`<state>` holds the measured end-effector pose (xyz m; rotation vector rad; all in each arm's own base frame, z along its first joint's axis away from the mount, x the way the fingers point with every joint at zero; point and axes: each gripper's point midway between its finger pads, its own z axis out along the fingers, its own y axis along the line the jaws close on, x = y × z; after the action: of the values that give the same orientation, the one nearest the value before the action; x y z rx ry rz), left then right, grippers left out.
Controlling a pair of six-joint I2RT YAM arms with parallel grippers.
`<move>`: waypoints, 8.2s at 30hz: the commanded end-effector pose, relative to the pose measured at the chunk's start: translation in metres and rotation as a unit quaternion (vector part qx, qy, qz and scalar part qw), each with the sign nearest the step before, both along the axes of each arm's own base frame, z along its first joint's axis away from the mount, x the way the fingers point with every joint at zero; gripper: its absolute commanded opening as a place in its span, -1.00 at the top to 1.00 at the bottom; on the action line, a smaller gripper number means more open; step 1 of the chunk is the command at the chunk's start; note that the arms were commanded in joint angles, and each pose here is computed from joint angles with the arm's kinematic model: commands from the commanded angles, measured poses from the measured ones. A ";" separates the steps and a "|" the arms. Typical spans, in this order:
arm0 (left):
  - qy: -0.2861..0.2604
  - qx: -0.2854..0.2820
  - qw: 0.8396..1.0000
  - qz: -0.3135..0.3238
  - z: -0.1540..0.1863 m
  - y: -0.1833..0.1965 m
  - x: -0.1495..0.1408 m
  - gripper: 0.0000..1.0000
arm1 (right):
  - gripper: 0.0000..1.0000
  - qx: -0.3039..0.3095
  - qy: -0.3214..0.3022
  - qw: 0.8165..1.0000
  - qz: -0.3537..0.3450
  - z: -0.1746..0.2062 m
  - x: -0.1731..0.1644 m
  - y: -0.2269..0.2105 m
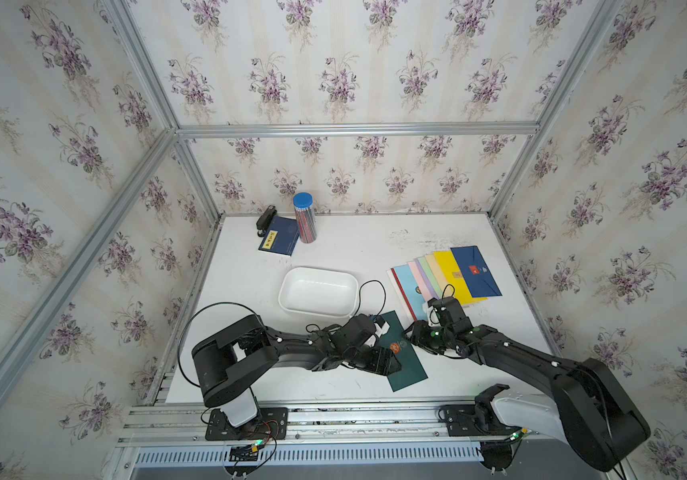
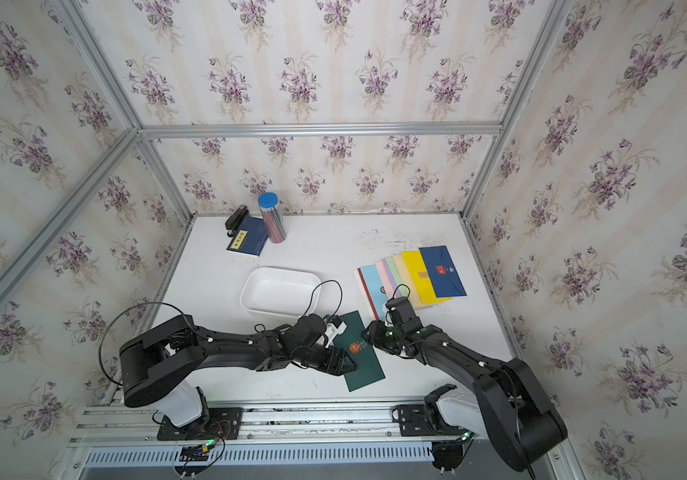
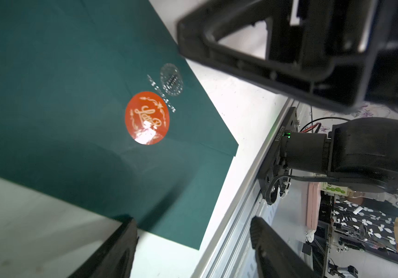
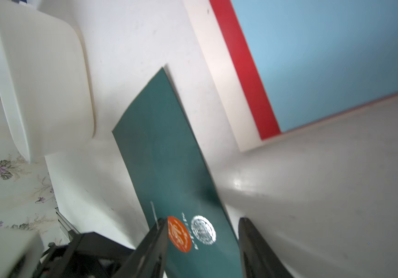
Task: Put the sealed envelopes into the storage box
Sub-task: Pick up the envelope from the center of the board, then move the storage box to the center of the board.
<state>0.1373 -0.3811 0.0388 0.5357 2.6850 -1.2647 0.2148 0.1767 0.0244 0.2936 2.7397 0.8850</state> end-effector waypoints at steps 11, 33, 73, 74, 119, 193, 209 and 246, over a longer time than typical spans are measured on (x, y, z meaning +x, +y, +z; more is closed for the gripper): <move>0.002 0.056 0.996 -0.066 -0.022 -0.033 -0.020 -0.55 | 0.02 -0.004 0.018 0.994 0.104 -0.009 0.042 0.038; -0.113 0.204 0.972 -0.030 0.027 0.045 0.082 -0.88 | -0.07 -0.054 -0.006 0.998 -0.039 0.019 -0.008 -0.051; -0.040 0.205 0.978 -0.006 -0.015 0.063 0.028 -0.86 | -0.12 -0.107 0.038 0.993 -0.037 -0.003 0.008 -0.046; -0.037 0.213 0.976 0.001 -0.016 0.070 0.025 -0.86 | -0.13 -0.109 0.031 0.993 -0.033 0.002 0.014 -0.045; -0.031 0.172 0.983 0.048 -0.010 0.062 0.037 -0.85 | -0.20 -0.146 0.074 0.986 -0.034 -0.022 -0.043 -0.054; -0.349 0.034 0.933 -0.078 0.178 0.117 0.046 1.00 | -0.74 0.005 -0.451 0.842 0.295 0.215 0.012 0.048; -0.406 0.000 0.907 -0.114 0.206 0.124 0.028 1.00 | -0.65 -0.087 -0.485 0.666 0.559 0.192 -0.025 0.107; -0.384 0.277 0.794 0.382 0.206 0.347 0.059 -1.00 | 1.00 -0.117 -0.377 0.715 0.577 0.198 0.104 0.257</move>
<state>0.1903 -0.0349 0.2304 -0.0163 2.1679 0.0429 0.3287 0.4220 0.2371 -1.5833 1.8751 0.5181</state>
